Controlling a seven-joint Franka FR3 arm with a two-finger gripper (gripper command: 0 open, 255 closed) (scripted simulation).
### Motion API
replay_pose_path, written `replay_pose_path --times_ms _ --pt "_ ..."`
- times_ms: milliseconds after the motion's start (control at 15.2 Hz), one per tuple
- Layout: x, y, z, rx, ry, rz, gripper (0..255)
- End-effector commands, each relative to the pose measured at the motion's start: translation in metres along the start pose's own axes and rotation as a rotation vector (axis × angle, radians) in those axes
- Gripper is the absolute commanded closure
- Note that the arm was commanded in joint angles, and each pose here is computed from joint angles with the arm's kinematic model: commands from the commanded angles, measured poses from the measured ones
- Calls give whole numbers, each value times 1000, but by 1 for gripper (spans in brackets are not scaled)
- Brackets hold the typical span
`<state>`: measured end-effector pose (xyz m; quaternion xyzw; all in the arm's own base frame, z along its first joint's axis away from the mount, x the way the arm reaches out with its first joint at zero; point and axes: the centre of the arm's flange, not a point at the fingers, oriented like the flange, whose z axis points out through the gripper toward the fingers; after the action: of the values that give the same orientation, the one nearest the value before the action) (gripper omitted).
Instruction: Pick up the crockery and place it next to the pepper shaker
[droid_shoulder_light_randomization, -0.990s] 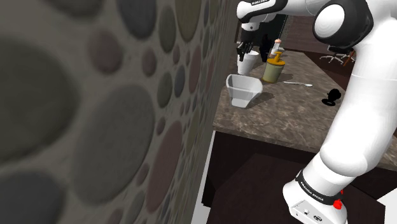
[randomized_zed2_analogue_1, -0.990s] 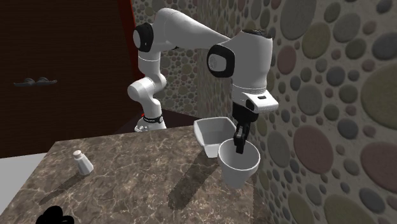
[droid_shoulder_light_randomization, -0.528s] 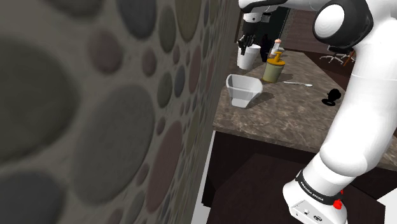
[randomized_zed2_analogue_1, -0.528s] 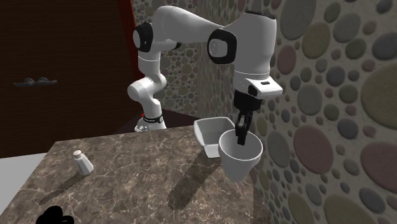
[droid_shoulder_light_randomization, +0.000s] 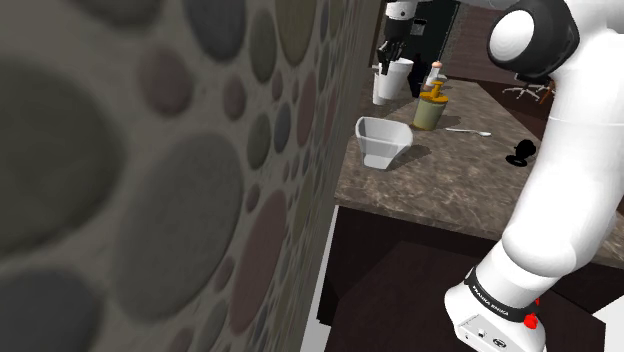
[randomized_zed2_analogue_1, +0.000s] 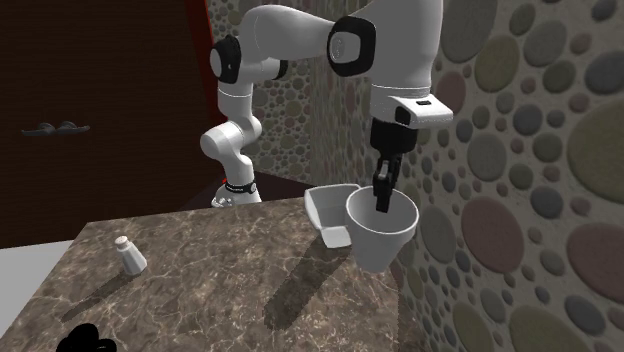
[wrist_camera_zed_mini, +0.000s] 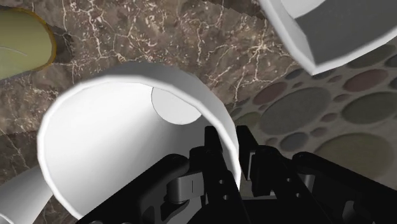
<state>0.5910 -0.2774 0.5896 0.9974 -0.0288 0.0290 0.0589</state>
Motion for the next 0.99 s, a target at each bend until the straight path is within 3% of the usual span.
replay_pose_path --times_ms 0,198,924 --pt "1 2 -11 0 0 0 255" --pt "2 3 -22 0 0 0 255" --pt "-143 7 -31 0 0 0 255"
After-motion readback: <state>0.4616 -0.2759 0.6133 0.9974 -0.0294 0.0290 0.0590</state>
